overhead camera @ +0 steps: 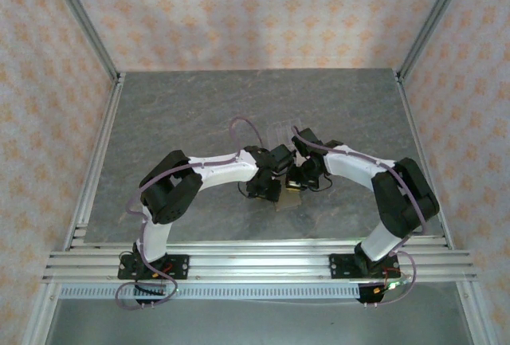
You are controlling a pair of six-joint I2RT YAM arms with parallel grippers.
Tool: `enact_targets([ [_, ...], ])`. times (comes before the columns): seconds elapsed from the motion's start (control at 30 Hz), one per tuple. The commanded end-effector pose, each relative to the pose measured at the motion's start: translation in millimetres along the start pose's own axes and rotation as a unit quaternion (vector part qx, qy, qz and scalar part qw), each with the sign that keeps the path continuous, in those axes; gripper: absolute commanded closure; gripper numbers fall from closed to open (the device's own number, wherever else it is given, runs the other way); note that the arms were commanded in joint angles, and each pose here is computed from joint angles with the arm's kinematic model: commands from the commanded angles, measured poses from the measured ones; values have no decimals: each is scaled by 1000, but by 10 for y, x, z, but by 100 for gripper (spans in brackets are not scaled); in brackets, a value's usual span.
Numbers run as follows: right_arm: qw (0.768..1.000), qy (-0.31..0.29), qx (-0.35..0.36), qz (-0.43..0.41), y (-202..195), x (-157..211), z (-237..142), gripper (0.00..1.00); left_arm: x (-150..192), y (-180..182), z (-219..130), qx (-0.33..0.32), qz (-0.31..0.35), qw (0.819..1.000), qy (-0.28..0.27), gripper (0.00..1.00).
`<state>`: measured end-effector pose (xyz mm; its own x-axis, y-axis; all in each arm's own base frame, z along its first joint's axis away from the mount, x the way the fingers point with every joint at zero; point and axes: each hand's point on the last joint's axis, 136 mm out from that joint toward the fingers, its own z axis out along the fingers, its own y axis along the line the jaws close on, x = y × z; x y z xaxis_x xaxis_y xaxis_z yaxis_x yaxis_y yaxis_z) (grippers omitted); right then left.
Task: Put the credit cards into the card holder
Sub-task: Close the button on the card holder.
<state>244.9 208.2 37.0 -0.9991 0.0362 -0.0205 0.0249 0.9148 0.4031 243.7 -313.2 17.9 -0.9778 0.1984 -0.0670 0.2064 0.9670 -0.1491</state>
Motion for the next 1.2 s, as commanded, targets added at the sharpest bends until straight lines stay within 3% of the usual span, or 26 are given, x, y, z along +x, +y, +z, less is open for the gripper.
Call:
enact_targets([
  [0.0, 997, 16, 70, 19, -367, 145, 187, 100, 79, -4, 147, 1, 6, 1000, 12, 57],
  [0.5, 992, -12, 121, 17, -612, 282, 190, 100, 62, -27, 149, 2, 6, 1000, 14, 57],
  [0.77, 995, -24, 98, 7, -465, 223, 235, 100, 23, -45, 97, 4, 4, 1000, 10, 57],
  [0.87, 995, -52, 83, -1, -330, 80, 105, 95, -42, -40, -16, 4, 4, 1000, -2, 56],
  [0.93, 995, -66, 74, -6, -237, -8, 24, 87, -117, -26, -142, 9, -1, 1000, -15, 56],
  [1.17, 996, -82, 44, -16, -13, -158, -90, 80, -322, 207, -733, 15, -28, 997, -75, 52],
])
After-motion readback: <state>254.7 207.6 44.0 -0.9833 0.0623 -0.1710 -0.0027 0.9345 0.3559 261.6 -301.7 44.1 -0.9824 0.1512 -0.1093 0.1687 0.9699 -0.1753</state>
